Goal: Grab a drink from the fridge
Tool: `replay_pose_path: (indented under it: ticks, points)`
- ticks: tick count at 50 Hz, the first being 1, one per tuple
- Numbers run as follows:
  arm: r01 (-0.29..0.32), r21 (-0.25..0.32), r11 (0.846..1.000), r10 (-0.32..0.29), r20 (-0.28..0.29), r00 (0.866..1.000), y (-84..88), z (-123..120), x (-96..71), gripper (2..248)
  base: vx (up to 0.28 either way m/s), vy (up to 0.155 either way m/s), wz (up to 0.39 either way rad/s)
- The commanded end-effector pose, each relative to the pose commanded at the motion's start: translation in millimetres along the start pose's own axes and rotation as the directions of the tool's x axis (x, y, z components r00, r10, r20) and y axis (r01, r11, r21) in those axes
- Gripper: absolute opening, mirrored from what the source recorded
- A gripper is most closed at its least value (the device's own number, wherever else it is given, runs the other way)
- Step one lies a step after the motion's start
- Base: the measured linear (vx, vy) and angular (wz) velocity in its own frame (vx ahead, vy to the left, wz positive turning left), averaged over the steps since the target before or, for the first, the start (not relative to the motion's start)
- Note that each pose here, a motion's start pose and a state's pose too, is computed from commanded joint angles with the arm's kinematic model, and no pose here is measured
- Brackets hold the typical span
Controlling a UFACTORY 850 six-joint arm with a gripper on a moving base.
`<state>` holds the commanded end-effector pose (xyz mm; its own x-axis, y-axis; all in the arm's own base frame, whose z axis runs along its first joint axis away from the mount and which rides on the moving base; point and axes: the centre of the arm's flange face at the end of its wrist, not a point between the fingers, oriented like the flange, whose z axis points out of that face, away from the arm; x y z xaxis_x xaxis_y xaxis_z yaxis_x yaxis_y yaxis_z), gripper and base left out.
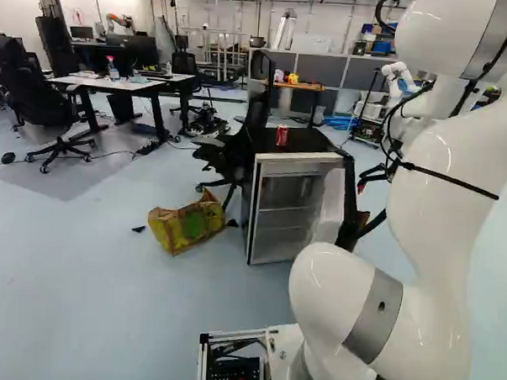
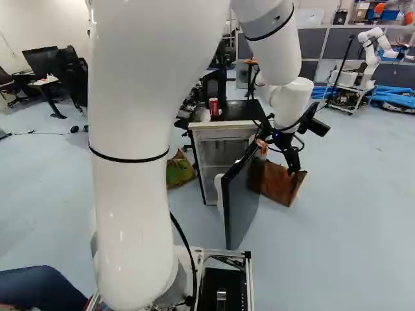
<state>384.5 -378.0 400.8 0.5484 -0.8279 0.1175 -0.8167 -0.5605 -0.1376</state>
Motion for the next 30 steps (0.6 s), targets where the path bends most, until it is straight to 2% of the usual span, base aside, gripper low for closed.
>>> replay_pose_path:
  ticks: [30]
  points:
    - [0.063,-0.004,0.998,-0.063,0.036,0.997,-19.8,-2.2,-46.9,247,0.000,0.000,0.000]
